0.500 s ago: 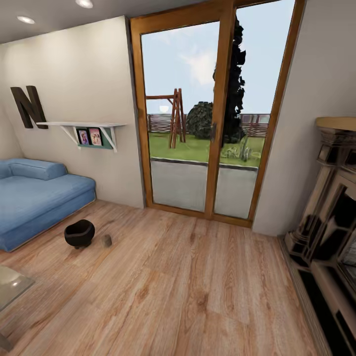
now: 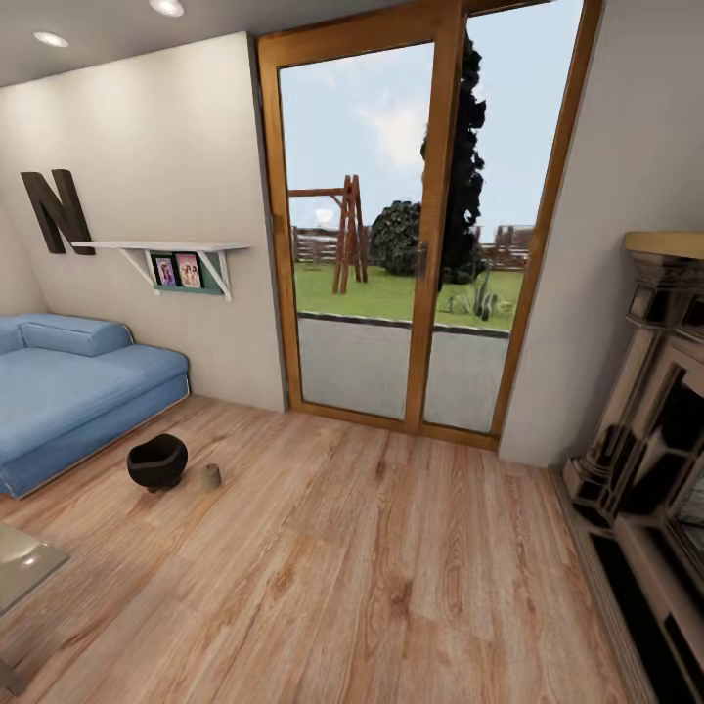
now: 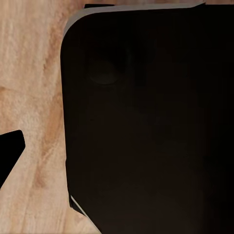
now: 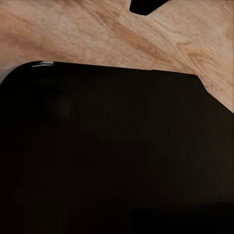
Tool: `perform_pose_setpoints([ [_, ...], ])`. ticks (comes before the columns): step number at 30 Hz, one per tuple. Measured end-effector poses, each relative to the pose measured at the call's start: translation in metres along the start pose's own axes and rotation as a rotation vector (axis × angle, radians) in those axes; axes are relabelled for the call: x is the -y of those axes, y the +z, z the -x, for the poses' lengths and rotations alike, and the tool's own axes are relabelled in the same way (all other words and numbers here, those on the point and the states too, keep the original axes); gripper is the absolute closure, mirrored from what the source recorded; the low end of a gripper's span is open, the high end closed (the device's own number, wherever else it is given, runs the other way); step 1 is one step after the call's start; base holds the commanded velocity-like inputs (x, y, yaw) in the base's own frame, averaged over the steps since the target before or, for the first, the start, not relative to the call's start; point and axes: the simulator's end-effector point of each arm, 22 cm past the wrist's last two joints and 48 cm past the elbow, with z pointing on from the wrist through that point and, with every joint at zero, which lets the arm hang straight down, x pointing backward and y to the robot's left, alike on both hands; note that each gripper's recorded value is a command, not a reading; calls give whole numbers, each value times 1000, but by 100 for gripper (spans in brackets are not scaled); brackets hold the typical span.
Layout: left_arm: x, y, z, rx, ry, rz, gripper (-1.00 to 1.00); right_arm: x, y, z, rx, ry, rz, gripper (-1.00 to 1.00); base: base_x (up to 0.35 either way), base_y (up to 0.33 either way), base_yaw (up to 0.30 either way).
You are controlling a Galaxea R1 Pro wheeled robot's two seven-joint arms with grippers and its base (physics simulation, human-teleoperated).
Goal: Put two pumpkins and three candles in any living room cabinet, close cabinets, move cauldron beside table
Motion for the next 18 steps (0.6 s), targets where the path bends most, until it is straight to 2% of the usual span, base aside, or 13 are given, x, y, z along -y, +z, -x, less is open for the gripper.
perform_pose_setpoints([
  [5,1,0,1,2,1,-1,-100,0,0,3,12,-5,0,-100,0,0,129],
  [18,2,0,1,2,0,-3,-100,0,0,3,15,-9,0,-100,-2,0,270],
])
